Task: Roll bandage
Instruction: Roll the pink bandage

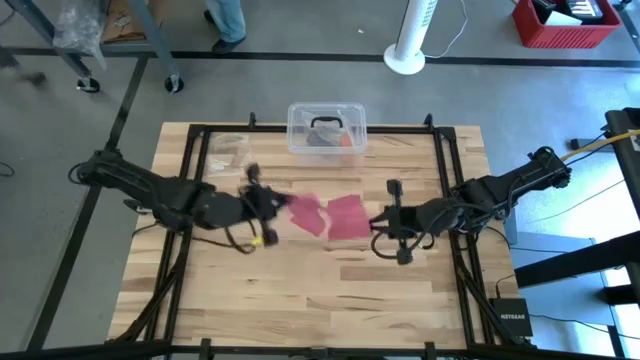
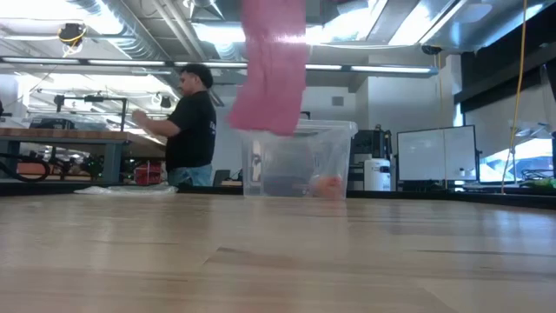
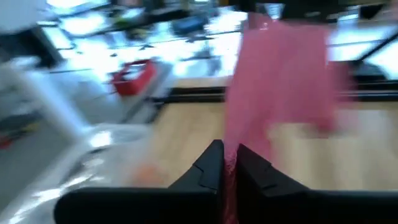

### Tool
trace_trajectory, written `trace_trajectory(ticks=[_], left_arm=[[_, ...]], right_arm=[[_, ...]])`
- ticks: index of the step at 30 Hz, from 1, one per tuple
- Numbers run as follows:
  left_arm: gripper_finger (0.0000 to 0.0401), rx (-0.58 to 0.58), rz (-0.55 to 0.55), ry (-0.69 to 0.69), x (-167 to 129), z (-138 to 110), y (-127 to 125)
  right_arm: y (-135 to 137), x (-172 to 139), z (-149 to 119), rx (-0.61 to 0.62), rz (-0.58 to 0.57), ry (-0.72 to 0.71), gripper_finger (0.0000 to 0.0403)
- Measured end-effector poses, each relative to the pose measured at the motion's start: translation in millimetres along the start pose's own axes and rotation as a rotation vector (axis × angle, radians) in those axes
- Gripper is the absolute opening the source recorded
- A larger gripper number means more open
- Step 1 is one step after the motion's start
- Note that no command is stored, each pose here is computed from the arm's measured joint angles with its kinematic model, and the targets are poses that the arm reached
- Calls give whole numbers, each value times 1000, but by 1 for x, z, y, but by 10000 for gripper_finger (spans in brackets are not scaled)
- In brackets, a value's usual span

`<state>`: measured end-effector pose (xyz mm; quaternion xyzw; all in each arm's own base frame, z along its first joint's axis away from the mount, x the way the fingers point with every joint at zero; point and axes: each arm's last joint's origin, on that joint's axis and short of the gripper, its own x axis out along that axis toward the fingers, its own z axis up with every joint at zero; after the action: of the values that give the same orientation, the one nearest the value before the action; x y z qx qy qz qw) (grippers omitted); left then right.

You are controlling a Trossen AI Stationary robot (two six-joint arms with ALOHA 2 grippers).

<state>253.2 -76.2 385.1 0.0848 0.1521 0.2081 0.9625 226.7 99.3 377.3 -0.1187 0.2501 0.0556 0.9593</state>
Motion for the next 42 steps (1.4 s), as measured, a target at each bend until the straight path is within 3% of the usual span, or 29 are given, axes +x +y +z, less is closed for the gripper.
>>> trace_trajectory(ticks=[3,5,13,19,21,24,29,31,34,36,39,42], left_arm=[[3,-53,71,33,-2,-2,15],[10,-71,62,62,2,-6,19],[106,-194,-222,250,30,-22,19],[164,-296,-472,466,12,-19,39],[171,-355,-490,436,-2,-7,51],[174,-379,-477,283,-19,9,65],[170,-280,-252,9,-30,24,78],[169,-269,-184,-22,-25,21,76],[169,-228,-183,34,-12,6,65],[169,-192,-210,95,-5,-7,55],[169,-186,-220,159,0,-22,46],[169,-203,-222,182,1,-30,43]], right_arm=[[5,0,1,-7,92,-6,17],[8,-1,4,-22,104,-40,17],[8,-1,10,-67,136,-114,17],[8,-1,10,-71,138,-105,17],[8,-1,10,-71,138,-106,17],[8,-1,13,-62,128,-135,17],[-2,-9,39,-20,-106,-386,17],[-7,-16,51,-19,-247,-492,17],[-14,-27,62,-48,-382,-595,17],[-14,-28,62,-84,-383,-545,17],[-13,-23,43,-181,-325,-242,17],[-16,-18,21,-104,-311,-16,17]])
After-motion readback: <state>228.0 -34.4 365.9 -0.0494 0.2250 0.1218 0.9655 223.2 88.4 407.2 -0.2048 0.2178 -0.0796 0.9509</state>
